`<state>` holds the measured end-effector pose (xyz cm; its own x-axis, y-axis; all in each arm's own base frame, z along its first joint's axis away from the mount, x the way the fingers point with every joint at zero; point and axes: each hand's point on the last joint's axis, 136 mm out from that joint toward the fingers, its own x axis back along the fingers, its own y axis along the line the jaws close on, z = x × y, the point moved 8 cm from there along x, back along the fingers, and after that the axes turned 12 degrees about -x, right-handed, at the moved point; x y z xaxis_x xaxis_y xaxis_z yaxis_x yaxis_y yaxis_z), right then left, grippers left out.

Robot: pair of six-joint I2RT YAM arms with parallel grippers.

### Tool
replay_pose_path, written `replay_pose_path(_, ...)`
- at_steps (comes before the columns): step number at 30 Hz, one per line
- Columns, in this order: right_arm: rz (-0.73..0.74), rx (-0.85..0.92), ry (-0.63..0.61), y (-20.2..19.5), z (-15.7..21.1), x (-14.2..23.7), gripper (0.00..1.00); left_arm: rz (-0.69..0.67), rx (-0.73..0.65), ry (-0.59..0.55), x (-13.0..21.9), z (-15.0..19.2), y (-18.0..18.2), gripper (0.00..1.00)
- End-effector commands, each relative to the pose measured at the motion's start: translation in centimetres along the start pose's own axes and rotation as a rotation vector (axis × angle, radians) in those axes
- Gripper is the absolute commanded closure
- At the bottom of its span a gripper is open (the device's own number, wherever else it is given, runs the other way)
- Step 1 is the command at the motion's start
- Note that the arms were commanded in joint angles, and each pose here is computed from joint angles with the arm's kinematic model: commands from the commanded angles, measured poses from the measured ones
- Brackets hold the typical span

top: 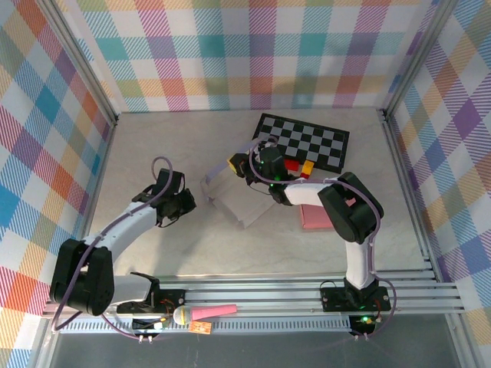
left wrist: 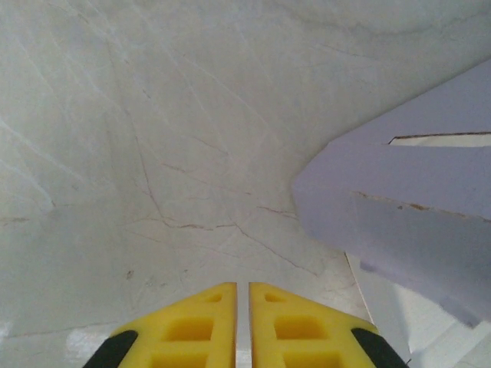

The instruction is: Fold the paper box

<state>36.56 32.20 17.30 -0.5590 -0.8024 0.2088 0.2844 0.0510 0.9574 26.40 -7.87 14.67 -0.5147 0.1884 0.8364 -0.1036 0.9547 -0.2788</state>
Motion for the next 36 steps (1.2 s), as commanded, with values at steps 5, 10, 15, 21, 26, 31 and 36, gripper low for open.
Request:
replay_pose_path(5,0.106,-0.006,0.027,-2.9,-0.5,-1.6,1.00,0.035,-0.060,-0.007,-2.0,-0.9,-0.3,0.85)
replay_pose_path(10,0.134,-0.028,0.020,-3.2,-1.0,-2.1,1.00,0.057,-0.103,0.004,-2.9,-0.6,-0.4,0.77)
replay_pose_path(15,0.118,-0.032,0.020,-2.5,-1.3,-2.4,1.00,0.052,-0.153,-0.008,-3.1,-0.8,-0.3,0.69)
replay_pose_path(21,0.115,-0.046,0.027,-2.5,-1.3,-2.8,1.00,0.058,-0.241,-0.026,-3.7,-2.1,-1.2,0.64)
replay_pose_path(26,0.117,-0.053,0.028,-2.5,-1.3,-2.8,1.00,0.095,-0.316,-0.036,-4.0,-2.9,-2.1,0.64)
replay_pose_path(31,0.113,-0.060,0.024,-2.5,-1.4,-2.8,1.00,0.113,-0.397,-0.071,-3.5,-2.9,-3.3,0.63)
replay_pose_path(36,0.112,-0.058,0.025,-2.6,-1.5,-2.8,1.00,0.111,-0.416,-0.059,-3.8,-2.7,-3.9,0.63)
